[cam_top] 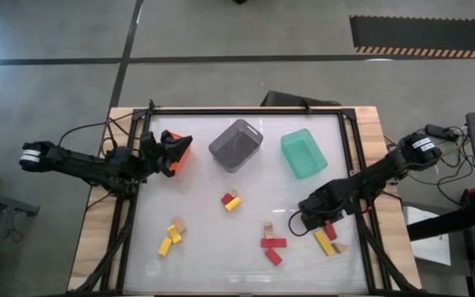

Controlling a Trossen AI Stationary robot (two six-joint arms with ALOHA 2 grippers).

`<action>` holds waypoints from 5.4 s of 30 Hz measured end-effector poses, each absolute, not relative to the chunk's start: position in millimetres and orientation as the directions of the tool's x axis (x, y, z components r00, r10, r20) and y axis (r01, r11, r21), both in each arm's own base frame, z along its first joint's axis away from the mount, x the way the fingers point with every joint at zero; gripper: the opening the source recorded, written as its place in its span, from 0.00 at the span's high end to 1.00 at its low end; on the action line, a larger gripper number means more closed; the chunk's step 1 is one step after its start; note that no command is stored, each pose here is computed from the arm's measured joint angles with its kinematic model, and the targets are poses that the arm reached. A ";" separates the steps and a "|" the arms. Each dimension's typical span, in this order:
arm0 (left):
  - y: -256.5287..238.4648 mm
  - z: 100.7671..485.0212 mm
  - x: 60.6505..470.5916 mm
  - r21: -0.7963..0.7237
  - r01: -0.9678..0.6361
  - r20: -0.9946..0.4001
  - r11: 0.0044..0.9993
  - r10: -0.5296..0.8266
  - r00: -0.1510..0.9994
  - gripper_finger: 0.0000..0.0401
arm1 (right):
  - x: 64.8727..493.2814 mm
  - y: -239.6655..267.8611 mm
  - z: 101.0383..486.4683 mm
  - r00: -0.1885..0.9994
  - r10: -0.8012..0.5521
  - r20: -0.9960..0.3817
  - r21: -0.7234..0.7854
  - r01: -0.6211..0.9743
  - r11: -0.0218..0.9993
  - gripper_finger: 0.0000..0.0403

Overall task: Sort & place blocks by color
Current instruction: Put the red block into the orange bin

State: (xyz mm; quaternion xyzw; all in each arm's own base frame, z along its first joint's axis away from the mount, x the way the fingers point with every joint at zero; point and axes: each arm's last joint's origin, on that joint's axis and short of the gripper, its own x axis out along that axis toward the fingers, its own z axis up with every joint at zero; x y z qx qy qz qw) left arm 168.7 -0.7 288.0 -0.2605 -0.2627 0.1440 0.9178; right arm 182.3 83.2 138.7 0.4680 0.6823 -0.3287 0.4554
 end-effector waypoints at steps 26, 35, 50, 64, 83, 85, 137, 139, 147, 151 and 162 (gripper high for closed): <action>-0.7 287.4 168.8 -0.553 -0.129 0.405 0.823 0.401 0.822 1.00 | 221.1 32.1 232.3 0.201 0.208 -0.957 0.257 0.922 0.291 0.70; -0.7 287.2 168.8 -0.553 -0.130 0.404 0.823 0.401 0.822 1.00 | 244.7 -3.9 269.8 0.349 0.094 -0.932 0.360 0.870 0.336 0.70; 0.6 289.5 167.0 -0.571 -0.153 0.414 0.807 0.443 0.795 1.00 | 296.9 -71.8 303.7 0.436 -0.040 -0.899 0.359 0.787 0.502 0.70; 1.8 305.1 154.7 -0.596 -0.058 0.539 0.801 0.453 0.710 1.00 | 377.2 -133.6 283.2 0.485 -0.104 -0.868 0.295 0.674 0.678 0.70; 4.2 313.6 139.9 -0.566 -0.125 0.577 0.815 0.500 0.646 1.00 | 446.9 -173.1 228.3 0.494 -0.122 -0.861 0.252 0.621 0.742 0.70; 4.2 313.6 139.9 -0.565 -0.126 0.577 0.815 0.500 0.646 1.00 | 450.9 -174.7 221.6 0.471 -0.113 -0.875 0.239 0.623 0.745 0.70; 8.6 319.6 125.9 -0.655 -0.161 0.560 0.738 0.617 0.552 1.00 | 529.7 -143.9 255.0 0.955 -0.124 -0.269 0.292 0.203 0.935 0.69; 8.7 320.2 124.7 -0.658 -0.158 0.561 0.736 0.620 0.548 1.00 | 536.9 -142.7 246.5 0.969 -0.122 -0.215 0.288 0.183 0.940 0.69; 9.4 321.6 120.6 -0.670 -0.154 0.563 0.726 0.632 0.533 1.00 | 555.3 -143.2 193.6 0.977 -0.124 -0.175 0.303 0.173 0.937 0.69; 9.5 322.0 119.7 -0.671 -0.152 0.565 0.726 0.632 0.530 1.00 | 558.2 -144.6 178.8 0.975 -0.134 -0.179 0.330 0.187 0.925 0.68; 9.7 321.2 119.9 -0.675 -0.159 0.559 0.721 0.639 0.529 1.00 | 560.1 -145.9 160.8 0.966 -0.150 -0.210 0.343 0.216 0.914 0.64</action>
